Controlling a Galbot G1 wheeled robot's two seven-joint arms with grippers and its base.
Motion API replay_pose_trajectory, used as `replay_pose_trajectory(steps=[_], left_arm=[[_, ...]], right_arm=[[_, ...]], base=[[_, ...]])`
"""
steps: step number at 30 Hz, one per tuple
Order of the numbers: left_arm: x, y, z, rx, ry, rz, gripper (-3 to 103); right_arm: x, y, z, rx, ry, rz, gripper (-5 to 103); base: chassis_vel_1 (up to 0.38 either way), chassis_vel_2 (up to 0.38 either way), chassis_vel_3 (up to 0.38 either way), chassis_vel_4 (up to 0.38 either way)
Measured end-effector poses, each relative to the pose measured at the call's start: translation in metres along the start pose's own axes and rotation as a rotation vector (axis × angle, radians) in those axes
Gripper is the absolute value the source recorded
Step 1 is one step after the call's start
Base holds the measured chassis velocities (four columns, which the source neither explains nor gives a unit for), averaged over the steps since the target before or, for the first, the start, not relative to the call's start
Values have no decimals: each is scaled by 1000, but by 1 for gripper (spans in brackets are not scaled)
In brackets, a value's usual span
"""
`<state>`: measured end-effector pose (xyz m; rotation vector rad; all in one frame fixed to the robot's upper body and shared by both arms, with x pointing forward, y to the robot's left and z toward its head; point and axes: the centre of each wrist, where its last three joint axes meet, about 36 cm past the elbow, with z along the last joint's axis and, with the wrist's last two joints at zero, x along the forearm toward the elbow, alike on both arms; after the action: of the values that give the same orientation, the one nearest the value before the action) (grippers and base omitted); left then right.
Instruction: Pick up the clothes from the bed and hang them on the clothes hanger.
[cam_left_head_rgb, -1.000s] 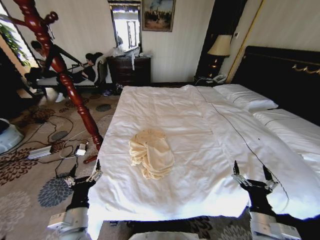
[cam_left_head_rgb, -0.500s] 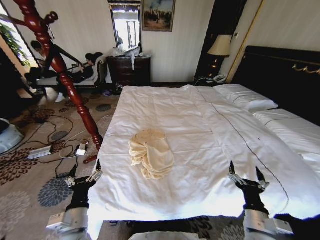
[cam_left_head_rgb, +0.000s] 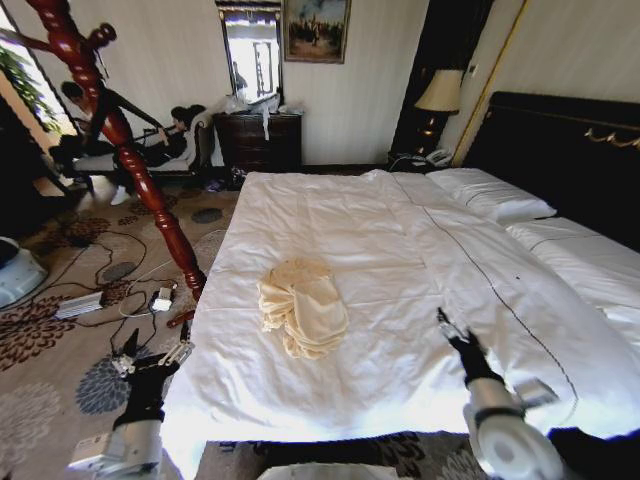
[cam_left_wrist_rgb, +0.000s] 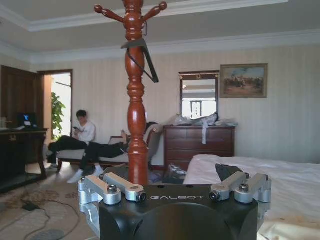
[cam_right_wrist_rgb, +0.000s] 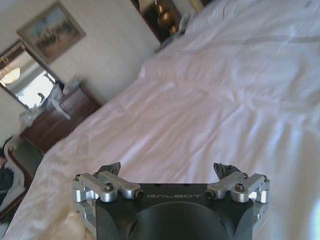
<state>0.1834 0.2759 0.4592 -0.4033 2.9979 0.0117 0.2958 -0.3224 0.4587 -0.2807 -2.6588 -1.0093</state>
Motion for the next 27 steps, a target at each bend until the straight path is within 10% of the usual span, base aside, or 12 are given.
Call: replay_pose_trajectory(steps=[11, 27], left_arm=[[2, -2, 2, -12, -7, -34, 100], [8, -5, 8, -55, 14, -61, 100]], right_arm=[[-77, -6, 38, -88, 223, 105, 100], [-105, 33, 109, -133, 263, -165, 100]], base=[[0, 0, 0, 0], [0, 0, 0, 0]])
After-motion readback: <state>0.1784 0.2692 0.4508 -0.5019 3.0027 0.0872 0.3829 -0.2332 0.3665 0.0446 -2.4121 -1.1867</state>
